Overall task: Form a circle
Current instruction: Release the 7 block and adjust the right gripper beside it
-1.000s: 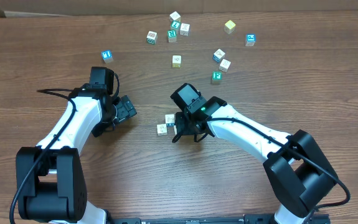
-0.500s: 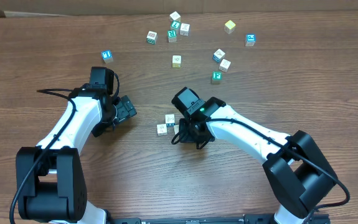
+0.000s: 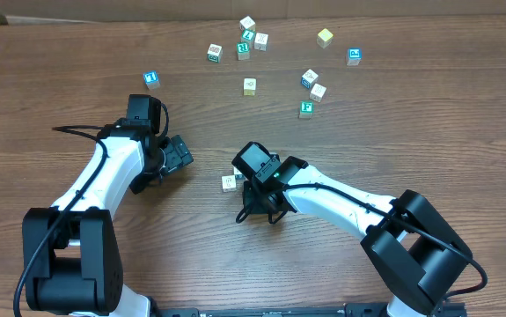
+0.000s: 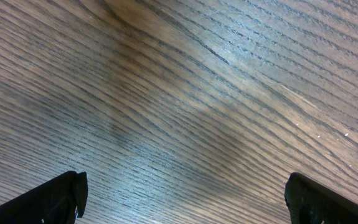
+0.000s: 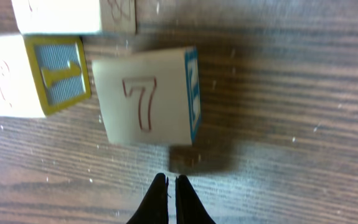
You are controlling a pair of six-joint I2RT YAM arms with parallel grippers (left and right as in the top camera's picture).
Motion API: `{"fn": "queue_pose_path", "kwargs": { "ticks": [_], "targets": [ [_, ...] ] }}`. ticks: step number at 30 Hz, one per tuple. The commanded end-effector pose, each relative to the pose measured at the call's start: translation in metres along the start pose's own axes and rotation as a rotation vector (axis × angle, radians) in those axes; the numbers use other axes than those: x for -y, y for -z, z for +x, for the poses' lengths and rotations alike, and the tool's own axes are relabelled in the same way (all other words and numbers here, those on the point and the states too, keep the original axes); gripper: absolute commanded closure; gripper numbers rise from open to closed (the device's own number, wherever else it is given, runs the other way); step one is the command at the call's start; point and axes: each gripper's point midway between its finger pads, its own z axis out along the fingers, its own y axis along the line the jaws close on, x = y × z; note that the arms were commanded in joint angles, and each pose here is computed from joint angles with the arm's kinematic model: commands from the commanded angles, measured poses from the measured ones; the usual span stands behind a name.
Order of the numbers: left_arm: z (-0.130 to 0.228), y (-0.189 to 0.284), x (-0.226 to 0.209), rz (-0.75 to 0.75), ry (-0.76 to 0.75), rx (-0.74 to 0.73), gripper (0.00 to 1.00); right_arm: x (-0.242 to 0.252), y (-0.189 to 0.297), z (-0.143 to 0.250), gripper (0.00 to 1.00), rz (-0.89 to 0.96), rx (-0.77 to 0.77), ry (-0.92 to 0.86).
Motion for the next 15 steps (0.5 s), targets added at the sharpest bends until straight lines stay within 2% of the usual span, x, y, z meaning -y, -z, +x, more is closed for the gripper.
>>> {"fn": "queue_pose_path", "kwargs": {
  "ticks": [1, 15],
  "targets": [
    [-0.003, 0.001, 0.003, 0.006, 0.016, 0.001, 0.00, 0.002, 0.000, -0.005, 0.96, 0.012, 0.030, -0.006],
    [-0.003, 0.001, 0.003, 0.006, 0.016, 0.001, 0.00, -0.001, 0.000, -0.015, 0.96, 0.006, 0.079, -0.004]
  ]
}}
